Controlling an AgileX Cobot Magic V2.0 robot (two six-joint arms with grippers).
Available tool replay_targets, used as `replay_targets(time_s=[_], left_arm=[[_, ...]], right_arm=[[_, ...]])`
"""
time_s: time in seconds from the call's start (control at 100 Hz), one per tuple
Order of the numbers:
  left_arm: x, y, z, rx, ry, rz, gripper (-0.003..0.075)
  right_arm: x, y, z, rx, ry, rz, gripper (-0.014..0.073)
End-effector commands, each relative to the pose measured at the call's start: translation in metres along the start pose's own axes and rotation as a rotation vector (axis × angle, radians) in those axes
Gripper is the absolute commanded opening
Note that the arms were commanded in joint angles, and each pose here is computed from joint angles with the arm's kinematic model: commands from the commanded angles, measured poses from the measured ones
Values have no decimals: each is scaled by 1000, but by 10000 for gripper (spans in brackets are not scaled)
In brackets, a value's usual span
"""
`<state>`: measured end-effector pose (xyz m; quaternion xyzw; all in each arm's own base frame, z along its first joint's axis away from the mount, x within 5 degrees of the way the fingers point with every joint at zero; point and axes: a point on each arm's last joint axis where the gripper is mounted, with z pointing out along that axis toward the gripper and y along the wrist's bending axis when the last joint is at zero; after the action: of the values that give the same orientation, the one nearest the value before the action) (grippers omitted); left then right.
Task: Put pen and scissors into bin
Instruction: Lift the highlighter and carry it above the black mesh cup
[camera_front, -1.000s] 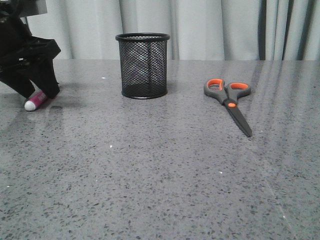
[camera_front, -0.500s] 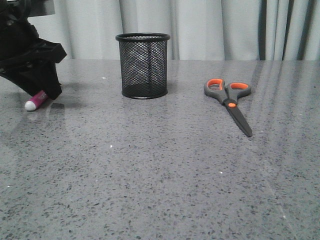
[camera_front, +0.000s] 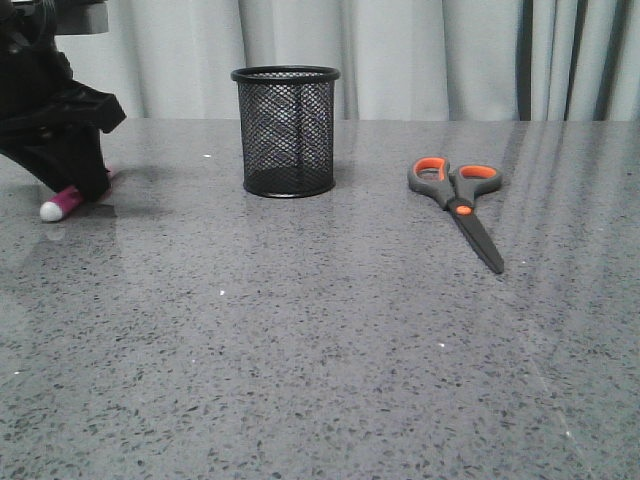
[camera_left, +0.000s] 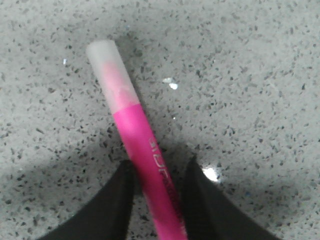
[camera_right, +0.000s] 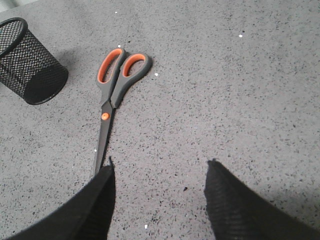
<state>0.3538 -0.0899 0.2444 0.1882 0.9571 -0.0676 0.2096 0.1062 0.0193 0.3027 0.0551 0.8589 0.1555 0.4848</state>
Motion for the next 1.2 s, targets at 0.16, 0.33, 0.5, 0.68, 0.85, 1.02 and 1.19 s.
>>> replay_targets(time_s=[0.16, 0.33, 0.5, 0.68, 0.85, 1.02, 1.19], left_arm=[[-4, -4, -22, -10, -27, 15, -22], [-5, -5, -46, -41, -81, 89, -22], [-5, -10, -83, -60, -191, 155, -22], [-5, -19, -115, -29, -327, 175, -22], [-8, -30, -141, 45, -475, 149, -22], [-14, -38, -152, 131, -604, 127, -22], [-26, -55, -162, 211, -769, 158, -22]], right_arm=[[-17, 3, -4, -6, -99, -3, 362], [-17, 3, -4, -6, -99, -3, 362], [-17, 3, -4, -6, -99, -3, 362], [-17, 3, -4, -6, -99, -3, 362], [-17, 3, -4, -6, -99, -3, 362], [-17, 3, -4, -6, -99, -3, 362], [-17, 3, -4, -6, -99, -3, 362]])
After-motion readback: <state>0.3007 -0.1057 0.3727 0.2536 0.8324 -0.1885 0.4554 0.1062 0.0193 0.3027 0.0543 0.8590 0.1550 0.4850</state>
